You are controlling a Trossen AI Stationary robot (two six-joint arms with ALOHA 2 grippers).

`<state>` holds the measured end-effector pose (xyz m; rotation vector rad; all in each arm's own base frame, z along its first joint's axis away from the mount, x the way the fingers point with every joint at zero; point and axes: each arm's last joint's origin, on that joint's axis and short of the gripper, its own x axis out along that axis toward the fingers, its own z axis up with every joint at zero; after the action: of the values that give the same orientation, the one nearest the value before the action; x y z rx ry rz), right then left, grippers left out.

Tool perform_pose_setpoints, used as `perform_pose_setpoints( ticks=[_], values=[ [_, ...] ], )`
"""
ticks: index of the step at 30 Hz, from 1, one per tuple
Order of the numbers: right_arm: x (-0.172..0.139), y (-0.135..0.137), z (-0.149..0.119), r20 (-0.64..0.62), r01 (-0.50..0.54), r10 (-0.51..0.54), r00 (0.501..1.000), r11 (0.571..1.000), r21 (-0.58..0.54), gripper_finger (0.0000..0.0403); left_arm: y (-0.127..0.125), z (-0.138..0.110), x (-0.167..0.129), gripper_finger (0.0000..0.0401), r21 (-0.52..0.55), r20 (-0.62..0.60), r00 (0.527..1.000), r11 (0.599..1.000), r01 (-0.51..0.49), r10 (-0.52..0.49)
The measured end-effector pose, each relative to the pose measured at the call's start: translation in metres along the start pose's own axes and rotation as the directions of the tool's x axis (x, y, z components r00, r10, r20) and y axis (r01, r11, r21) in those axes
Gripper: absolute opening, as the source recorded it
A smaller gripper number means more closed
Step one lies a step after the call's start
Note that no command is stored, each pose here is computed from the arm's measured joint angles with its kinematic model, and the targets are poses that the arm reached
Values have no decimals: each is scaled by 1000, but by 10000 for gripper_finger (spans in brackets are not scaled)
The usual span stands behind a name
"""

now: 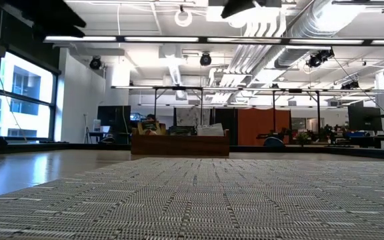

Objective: Pick & Place Tea
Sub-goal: Return to Home Position

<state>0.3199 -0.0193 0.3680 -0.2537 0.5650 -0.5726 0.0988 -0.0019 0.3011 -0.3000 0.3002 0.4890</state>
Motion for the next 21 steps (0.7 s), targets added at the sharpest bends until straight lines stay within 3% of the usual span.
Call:
perform_pose_setpoints(
  ticks=[3,6,9,12,15,18,21],
  values=[
    [-30,-6,-34,24,-139,139,990,990,14,83,18,-14,-14,166,8,68,997,999,36,-37],
    [-46,-5,-77,120,-284,279,953,958,33,81,25,-34,-12,166,10,138,981,991,133,-134],
    [-60,-10,-116,308,-370,341,888,928,39,81,23,-52,-3,166,73,258,920,956,285,-294],
    [-69,-15,-157,437,-406,356,826,913,25,81,20,-69,9,166,174,335,853,916,362,-401],
    [-82,-24,-189,553,-415,326,767,909,40,81,24,-79,14,166,157,370,875,949,273,-313],
    [-89,-28,-218,608,-409,284,742,910,75,81,29,-84,17,166,130,375,907,980,150,-189],
    [-96,-32,-237,669,-406,263,695,912,63,81,28,-87,18,166,199,344,909,964,174,-235]
  ],
)
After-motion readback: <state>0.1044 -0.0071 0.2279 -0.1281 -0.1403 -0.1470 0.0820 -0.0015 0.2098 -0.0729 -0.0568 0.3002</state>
